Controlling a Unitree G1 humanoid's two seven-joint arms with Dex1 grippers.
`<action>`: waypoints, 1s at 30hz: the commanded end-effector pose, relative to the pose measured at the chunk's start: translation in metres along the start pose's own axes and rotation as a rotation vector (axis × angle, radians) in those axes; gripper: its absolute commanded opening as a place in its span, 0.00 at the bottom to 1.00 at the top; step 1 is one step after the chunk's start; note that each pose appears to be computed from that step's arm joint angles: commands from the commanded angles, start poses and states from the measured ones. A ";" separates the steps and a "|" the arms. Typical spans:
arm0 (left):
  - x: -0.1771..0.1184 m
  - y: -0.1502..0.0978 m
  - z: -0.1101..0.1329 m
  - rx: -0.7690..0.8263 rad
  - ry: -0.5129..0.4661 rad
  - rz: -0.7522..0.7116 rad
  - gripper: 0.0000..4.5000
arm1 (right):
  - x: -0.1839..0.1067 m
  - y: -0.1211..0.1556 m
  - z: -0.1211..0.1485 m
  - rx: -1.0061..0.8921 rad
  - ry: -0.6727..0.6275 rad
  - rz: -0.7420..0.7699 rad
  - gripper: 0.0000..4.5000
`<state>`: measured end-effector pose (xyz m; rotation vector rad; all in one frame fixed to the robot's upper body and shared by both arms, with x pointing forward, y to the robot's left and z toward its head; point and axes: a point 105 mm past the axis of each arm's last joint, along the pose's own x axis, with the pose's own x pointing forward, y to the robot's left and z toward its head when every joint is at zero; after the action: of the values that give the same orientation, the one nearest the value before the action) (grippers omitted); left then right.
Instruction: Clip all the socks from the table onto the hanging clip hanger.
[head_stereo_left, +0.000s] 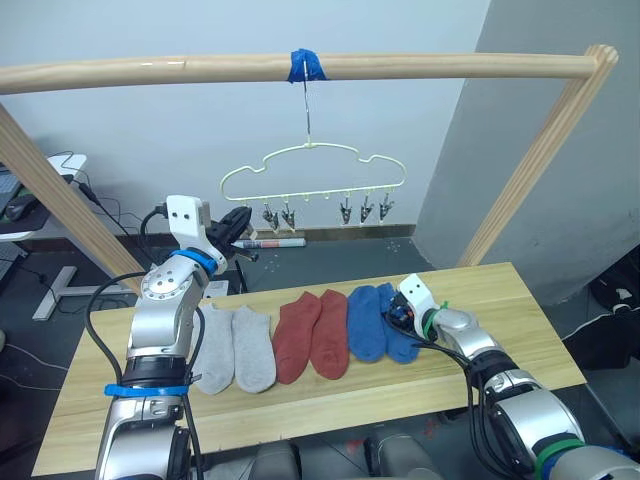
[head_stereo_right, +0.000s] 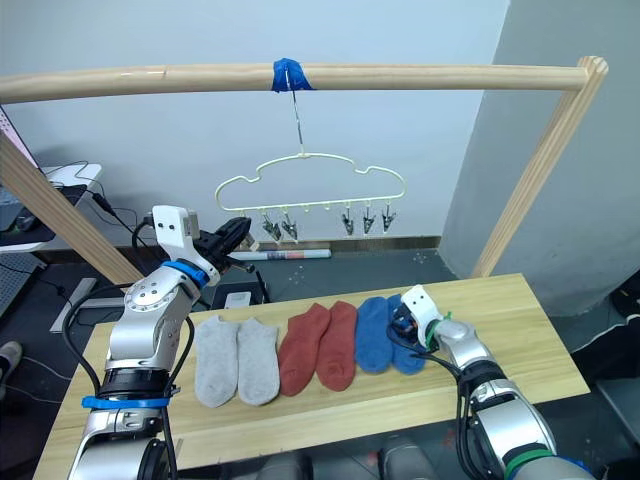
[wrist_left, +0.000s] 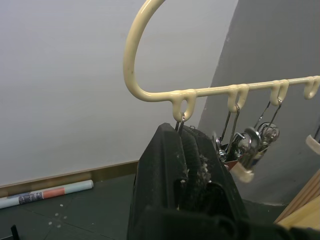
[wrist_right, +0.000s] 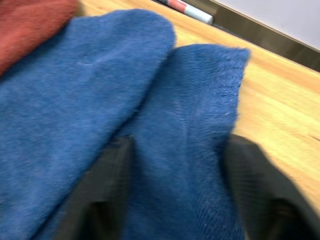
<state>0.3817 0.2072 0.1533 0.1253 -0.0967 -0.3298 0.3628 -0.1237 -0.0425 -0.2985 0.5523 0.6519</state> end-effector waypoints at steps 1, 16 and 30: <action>-0.003 0.005 0.013 0.013 -0.037 0.017 0.00 | -0.007 -0.001 -0.014 -0.002 0.029 0.006 0.34; -0.019 -0.007 0.013 -0.737 0.153 -0.250 0.00 | -0.093 0.059 0.104 -0.078 -0.339 0.265 0.01; -0.021 -0.028 0.049 -0.918 0.134 -0.414 0.00 | -0.060 0.140 0.187 0.172 -0.468 0.562 0.01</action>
<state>0.3493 0.1824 0.1687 -0.7550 0.3131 -0.7007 0.3032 0.0333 0.1193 0.1594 0.2770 1.1661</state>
